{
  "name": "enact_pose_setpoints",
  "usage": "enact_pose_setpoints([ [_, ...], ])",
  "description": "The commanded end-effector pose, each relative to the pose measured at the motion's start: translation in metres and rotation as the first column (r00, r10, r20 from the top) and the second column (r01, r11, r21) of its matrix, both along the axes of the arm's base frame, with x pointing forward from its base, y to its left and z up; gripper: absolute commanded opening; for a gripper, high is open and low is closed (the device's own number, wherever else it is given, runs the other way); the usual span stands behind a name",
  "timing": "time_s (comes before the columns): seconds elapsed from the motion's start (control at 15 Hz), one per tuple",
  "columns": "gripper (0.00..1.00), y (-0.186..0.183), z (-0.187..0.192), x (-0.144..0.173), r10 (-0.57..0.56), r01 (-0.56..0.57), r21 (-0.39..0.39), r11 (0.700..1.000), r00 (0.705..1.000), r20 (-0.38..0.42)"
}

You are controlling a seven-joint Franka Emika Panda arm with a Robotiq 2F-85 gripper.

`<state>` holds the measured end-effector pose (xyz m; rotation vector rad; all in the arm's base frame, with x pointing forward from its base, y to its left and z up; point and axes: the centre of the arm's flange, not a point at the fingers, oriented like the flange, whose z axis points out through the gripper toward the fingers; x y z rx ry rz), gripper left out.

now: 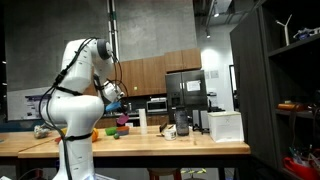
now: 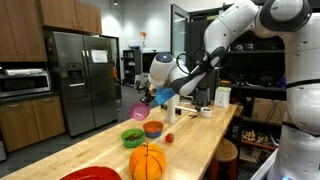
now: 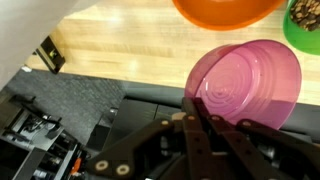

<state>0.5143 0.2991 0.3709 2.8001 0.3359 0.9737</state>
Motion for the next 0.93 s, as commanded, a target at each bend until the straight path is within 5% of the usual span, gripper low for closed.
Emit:
enact_pose_setpoints([
  [0.0, 0.01, -0.036, 0.007, -0.007, 0.015, -0.006, 0.078, 0.997, 0.994, -0.108],
  [0.87, 0.01, -0.097, 0.013, -0.008, 0.115, -0.022, 0.268, 0.963, 0.935, -0.336],
])
